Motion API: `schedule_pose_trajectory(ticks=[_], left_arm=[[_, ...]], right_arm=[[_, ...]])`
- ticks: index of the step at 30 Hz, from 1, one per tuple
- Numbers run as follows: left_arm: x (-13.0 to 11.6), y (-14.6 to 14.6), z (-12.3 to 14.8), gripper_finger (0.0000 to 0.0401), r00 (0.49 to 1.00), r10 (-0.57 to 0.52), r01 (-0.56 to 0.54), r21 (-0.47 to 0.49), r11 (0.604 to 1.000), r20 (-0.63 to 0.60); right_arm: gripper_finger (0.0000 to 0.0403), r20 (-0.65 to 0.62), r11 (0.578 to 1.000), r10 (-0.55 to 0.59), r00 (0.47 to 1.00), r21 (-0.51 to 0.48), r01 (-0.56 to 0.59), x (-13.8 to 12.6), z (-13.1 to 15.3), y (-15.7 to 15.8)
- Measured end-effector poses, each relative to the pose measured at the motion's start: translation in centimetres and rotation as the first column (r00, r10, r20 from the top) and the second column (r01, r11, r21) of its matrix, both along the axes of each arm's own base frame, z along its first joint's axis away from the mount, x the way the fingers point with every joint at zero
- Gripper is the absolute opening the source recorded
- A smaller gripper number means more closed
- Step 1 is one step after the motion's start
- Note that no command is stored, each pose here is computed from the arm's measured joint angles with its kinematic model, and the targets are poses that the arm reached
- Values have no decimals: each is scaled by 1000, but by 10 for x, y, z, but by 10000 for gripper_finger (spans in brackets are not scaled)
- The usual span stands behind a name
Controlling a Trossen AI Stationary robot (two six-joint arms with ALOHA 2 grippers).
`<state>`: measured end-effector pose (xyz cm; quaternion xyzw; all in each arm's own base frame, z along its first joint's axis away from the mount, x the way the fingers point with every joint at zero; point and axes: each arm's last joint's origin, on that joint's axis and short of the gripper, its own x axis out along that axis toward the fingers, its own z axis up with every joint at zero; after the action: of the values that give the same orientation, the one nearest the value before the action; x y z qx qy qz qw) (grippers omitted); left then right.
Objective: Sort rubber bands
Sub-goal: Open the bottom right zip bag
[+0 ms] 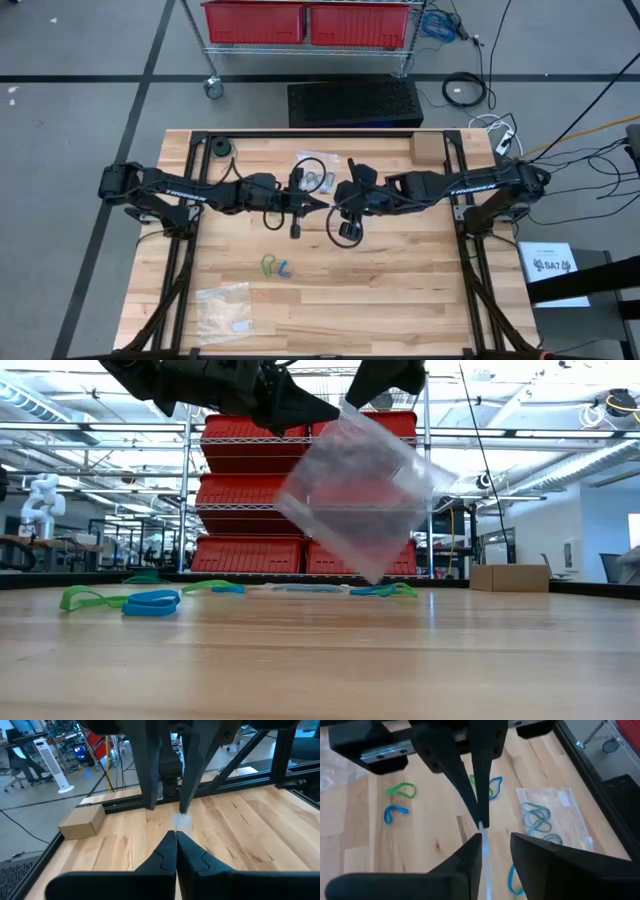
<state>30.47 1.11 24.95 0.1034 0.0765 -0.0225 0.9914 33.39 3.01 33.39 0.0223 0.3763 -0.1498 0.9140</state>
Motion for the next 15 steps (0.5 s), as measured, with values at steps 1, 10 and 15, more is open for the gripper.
schedule_pose_trajectory(ticks=[1,10,15], left_arm=[[0,0,0,0,1000,3,-3,0,1000,0],[0,1,0,0,1000,28,-28,4,1000,3],[0,1,0,0,1000,28,-28,4,1000,1]], right_arm=[[91,-5,1000,-1,1000,-1,1,1,-1,0],[86,-40,1000,4,999,-3,-4,6,-10,0],[86,-39,1000,2,999,-5,-2,6,-10,0]])
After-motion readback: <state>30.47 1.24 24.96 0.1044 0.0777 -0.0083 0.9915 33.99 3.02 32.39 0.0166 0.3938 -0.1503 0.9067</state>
